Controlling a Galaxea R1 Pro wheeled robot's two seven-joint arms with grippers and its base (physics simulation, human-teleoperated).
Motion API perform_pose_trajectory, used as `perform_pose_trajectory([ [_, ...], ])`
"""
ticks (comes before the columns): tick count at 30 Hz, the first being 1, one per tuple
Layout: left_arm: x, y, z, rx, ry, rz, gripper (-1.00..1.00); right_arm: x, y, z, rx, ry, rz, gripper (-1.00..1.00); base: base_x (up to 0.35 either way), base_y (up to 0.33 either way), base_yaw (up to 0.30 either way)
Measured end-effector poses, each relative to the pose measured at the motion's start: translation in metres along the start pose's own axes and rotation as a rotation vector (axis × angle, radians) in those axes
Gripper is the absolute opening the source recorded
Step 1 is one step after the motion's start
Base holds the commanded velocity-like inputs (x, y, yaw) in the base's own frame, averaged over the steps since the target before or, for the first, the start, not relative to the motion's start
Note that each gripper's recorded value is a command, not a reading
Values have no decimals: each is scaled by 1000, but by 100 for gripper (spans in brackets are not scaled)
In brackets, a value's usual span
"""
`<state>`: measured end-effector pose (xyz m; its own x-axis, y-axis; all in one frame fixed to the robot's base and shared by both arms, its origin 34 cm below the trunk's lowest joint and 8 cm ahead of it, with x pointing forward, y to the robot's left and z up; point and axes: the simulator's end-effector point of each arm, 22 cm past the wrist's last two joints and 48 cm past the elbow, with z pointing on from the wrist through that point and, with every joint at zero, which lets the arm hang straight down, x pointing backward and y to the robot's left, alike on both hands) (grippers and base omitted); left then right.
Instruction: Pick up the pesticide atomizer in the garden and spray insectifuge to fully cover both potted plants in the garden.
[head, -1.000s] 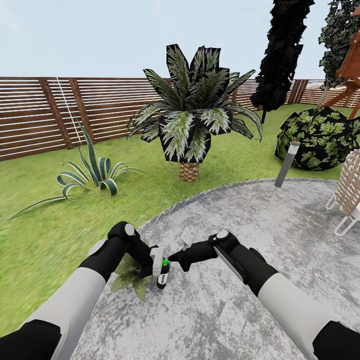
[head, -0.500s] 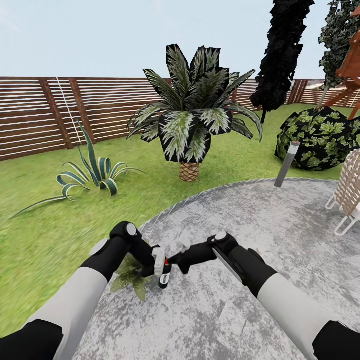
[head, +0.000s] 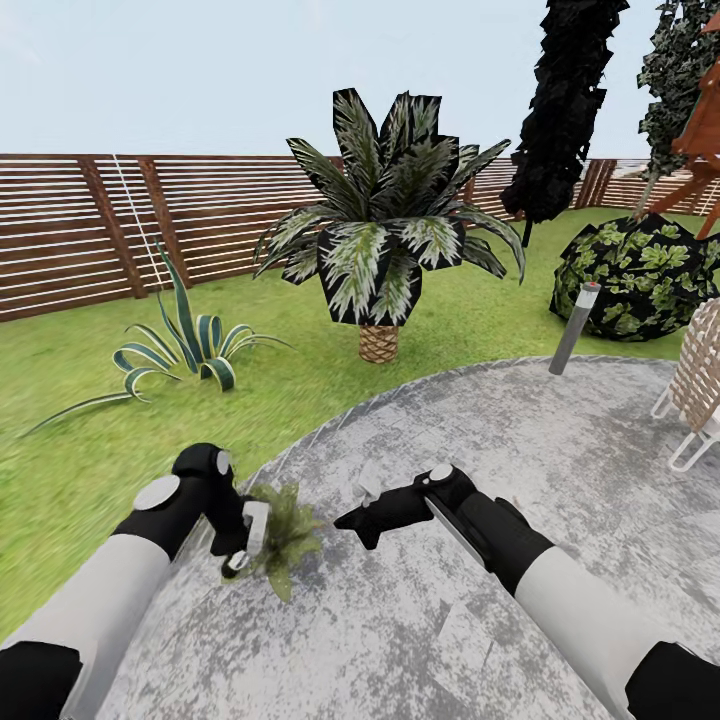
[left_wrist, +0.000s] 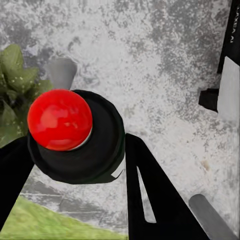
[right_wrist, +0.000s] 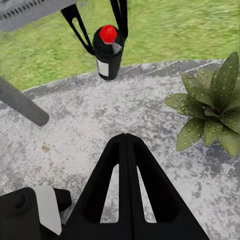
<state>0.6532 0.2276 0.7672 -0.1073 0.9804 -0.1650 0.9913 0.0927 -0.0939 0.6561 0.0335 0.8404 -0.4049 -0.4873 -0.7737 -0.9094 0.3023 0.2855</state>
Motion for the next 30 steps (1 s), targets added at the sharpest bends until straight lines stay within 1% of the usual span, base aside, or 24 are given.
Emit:
perform_pose_trajectory([
  [1, -3, 13, -6, -48, -76, -67, -100, 1, -1, 0, 4, 1, 1, -100, 0, 0, 0],
  [2, -10, 25, -10, -94, -142, -120, -100, 1, -1, 0, 5, 1, 1, -100, 0, 0, 0],
  [4, -23, 69, -27, -271, -357, -333, -100, 9, -5, 1, 15, 11, 20, -100, 0, 0, 0],
  [5, -22, 80, -32, -319, -413, -401, -100, 16, -9, 2, 24, 19, 35, 100, 0, 0, 0],
  [6, -14, 93, -38, -371, -481, -493, -100, 34, -21, 2, 53, 45, 74, 100, 0, 0, 0],
  [7, -1, 101, -42, -407, -537, -586, -100, 67, -39, 1, 104, 93, 139, 100, 0, 0, 0],
  [8, 8, 104, -42, -427, -568, -645, -100, 92, -51, -2, 142, 129, 187, 100, 0, 0, 0],
  [9, 24, 110, -41, -464, -599, -731, -100, 127, -66, -6, 198, 177, 242, 100, 0, 0, 0],
  [10, 35, 113, -38, -489, -610, -781, -100, 148, -74, -10, 229, 200, 272, 100, 0, 0, 0],
  [11, 50, 113, -27, -526, -610, -842, -100, 174, -81, -14, 262, 215, 288, 100, 0, 0, 0],
  [13, 65, 111, -8, -572, -614, -898, -100, 209, -88, -21, 298, 226, 305, 100, 0, 0, 0],
  [15, 69, 102, 13, -570, -628, -939, -100, 248, -88, -32, 323, 261, 345, 100, 0, 0, 0],
  [16, 66, 94, 30, -555, -647, -966, -100, 286, -85, -45, 345, 305, 389, 100, 0, 0, 0],
  [18, 63, 88, 41, -545, -663, -977, -100, 318, -88, -67, 378, 340, 424, 100, 0, 0, 0],
  [19, 63, 82, 49, -537, -662, -981, -100, 336, -93, -87, 406, 361, 439, 100, 0, 0, 0],
  [20, 64, 78, 54, -531, -660, -986, -100, 347, -98, -102, 427, 372, 450, 100, 0, 0, 0],
  [21, 67, 72, 59, -525, -654, -993, -100, 360, -105, -122, 457, 386, 464, 100, 0, 0, 0],
  [22, 71, 70, 61, -525, -651, -999, -100, 367, -110, -137, 481, 387, 479, 100, 0, 0, 0],
  [23, 81, 68, 61, -532, -642, -1008, -100, 375, -119, -159, 523, 370, 514, 100, 0, 0, 0],
  [24, 92, 66, 61, -541, -638, -1023, -100, 379, -128, -178, 564, 336, 557, 100, 0, 0, 0],
  [26, 106, 59, 66, -549, -637, -1056, -100, 377, -139, -191, 607, 275, 596, 100, 0, 0, 0],
  [28, 119, 45, 75, -555, -649, -1106, -100, 371, -154, -203, 675, 212, 610, 100, 0, 0, 0],
  [29, 129, 36, 81, -570, -657, -1137, -100, 370, -166, -213, 744, 176, 628, 100, 0, 0, 0],
  [30, 139, 26, 89, -590, -653, -1168, -100, 372, -177, -224, 813, 150, 652, 100, 0, 0, 0],
])
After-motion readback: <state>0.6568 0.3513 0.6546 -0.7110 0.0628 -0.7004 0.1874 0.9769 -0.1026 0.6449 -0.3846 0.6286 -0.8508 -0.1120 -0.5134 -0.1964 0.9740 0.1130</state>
